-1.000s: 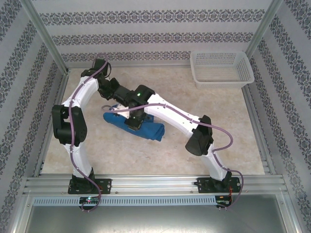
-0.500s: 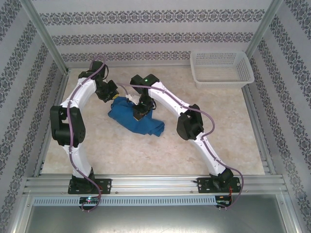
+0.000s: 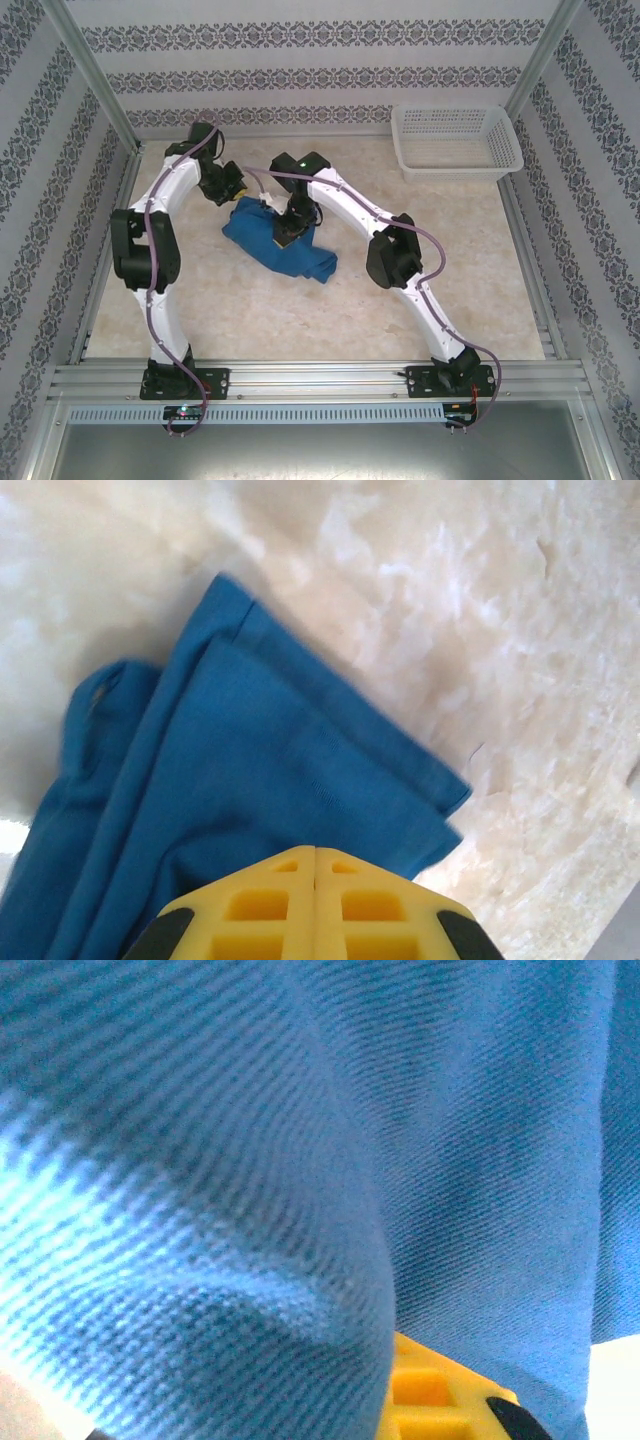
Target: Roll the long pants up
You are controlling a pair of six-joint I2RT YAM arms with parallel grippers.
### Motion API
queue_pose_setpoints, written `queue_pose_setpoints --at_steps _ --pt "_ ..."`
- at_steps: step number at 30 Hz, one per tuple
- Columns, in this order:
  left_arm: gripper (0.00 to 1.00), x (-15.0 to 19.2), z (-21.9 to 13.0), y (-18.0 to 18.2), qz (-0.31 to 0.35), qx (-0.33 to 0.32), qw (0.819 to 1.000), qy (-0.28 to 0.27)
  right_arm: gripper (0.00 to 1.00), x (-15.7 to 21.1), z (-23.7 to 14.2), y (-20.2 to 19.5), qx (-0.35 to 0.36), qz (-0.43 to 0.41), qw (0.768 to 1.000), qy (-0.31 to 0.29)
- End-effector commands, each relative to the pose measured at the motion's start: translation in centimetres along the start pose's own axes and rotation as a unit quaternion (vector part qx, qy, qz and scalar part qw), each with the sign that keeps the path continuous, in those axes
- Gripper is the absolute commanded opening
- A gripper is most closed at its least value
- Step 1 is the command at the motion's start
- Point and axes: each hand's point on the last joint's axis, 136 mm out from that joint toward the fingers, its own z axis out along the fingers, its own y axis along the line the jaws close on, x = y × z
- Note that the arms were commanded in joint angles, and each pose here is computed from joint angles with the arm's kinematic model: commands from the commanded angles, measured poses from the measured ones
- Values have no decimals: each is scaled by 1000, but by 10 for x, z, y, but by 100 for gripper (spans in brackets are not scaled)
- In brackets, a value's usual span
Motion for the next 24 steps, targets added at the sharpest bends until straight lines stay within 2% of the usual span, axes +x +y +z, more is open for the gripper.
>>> queue_pose_setpoints --at_steps 1,7,10,13,18,24 --pt "0 -4 17 -7 -12 28 999 23 0 17 -26 61 -21 -35 999 0" --pt "0 6 44 3 -20 13 998 50 0 32 -34 97 -31 -61 998 10" --pt "0 13 51 12 -24 6 998 62 0 32 -42 101 -39 -63 997 3" --pt "0 20 53 18 -28 4 997 70 0 26 -44 89 -39 -53 998 -2" --pt "0 31 53 22 -28 2 996 79 0 3 -42 59 -81 -8 996 -20" --pt "0 31 39 20 -20 -1 998 65 0 -19 -22 30 -129 40 990 -35"
